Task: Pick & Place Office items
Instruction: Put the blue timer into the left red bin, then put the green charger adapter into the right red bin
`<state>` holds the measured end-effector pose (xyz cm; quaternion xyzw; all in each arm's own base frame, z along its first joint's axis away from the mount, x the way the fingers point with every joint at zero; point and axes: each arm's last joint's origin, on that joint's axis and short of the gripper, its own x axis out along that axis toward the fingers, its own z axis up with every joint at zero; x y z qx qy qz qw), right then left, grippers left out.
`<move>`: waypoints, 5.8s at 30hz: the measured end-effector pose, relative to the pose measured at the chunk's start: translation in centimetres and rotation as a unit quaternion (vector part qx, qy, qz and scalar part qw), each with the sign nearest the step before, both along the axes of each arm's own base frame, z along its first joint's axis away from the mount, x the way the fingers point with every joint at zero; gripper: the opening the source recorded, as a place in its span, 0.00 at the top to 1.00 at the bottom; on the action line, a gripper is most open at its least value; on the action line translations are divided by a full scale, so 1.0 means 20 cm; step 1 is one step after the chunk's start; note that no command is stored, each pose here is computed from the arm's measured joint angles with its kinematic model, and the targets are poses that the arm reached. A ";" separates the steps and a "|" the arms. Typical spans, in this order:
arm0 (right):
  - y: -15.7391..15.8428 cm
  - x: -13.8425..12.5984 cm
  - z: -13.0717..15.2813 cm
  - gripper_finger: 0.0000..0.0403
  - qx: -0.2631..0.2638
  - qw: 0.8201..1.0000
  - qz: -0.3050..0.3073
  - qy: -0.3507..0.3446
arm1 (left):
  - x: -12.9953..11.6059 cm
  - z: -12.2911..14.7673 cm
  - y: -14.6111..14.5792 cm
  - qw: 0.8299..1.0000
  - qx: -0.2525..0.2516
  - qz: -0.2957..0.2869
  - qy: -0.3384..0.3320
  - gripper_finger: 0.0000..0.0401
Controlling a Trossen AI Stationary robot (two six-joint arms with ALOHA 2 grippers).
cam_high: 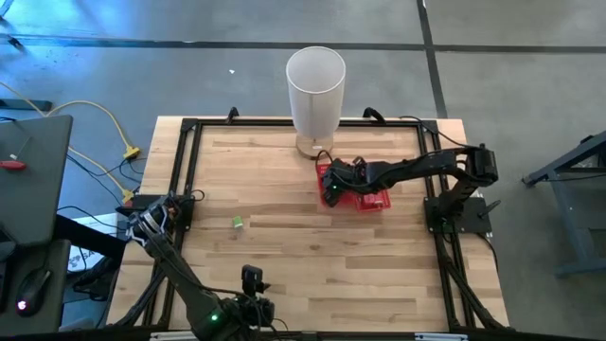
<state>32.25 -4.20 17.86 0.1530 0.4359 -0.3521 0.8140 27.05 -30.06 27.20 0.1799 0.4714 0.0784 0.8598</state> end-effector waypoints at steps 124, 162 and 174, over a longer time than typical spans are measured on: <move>0.97 -0.28 0.31 0.34 0.032 0.964 0.199 -0.171 | -0.25 -0.47 1.32 0.919 -0.023 -0.281 0.275 0.54; 0.92 -0.22 0.34 0.34 0.036 0.960 0.196 -0.197 | -0.24 -0.58 1.35 0.954 -0.112 -0.198 0.193 0.66; 0.98 -0.13 0.22 0.34 0.043 0.956 0.212 -0.198 | -0.06 -0.34 1.14 0.966 -0.078 -0.242 0.043 0.66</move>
